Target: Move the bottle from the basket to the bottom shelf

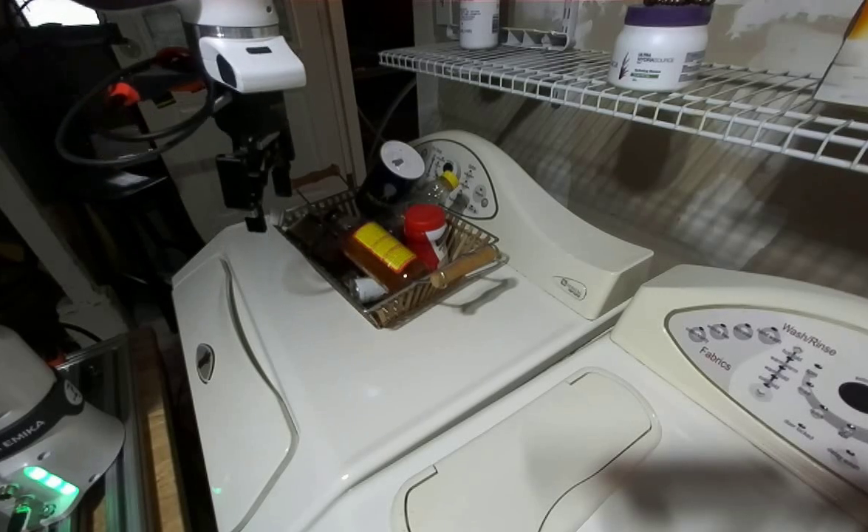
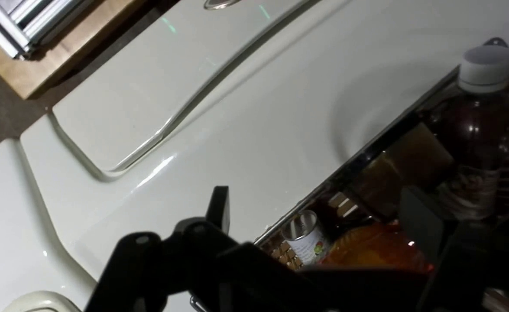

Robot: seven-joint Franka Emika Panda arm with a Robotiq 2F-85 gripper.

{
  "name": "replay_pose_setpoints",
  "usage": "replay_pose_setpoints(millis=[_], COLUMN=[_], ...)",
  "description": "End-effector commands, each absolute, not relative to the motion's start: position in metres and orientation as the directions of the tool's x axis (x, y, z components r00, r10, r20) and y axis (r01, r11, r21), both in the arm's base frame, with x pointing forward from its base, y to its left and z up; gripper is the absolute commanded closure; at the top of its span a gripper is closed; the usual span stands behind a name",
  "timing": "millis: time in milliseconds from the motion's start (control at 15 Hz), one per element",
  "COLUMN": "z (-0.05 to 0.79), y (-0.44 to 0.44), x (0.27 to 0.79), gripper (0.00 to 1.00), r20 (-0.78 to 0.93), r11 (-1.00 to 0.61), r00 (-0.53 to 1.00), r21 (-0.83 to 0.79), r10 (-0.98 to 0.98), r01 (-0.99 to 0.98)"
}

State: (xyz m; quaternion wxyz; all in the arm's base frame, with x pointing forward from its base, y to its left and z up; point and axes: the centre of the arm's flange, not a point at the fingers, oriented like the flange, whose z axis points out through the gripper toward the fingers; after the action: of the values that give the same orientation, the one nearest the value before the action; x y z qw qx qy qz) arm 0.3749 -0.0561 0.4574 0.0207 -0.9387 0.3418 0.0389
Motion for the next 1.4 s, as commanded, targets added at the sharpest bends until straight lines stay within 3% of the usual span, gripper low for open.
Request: replay_pose_setpoints(millis=[0,533,1333], z=[0.455,0.425,0.393], y=[-0.037,-0.039,-0.04], x=[0.401,0.439,0.455], gripper=[0.0,0.0,0.0], r20=[-0.089,-0.041,-0.035], r11=[-0.623,-0.326,-0.343], r00=[0.624,0.337,0.355], r21=[-0.034,-0.174,-0.183], r10=[-0.777,-0.94,-0.934], r01=[-0.781,-0.929,-0.921])
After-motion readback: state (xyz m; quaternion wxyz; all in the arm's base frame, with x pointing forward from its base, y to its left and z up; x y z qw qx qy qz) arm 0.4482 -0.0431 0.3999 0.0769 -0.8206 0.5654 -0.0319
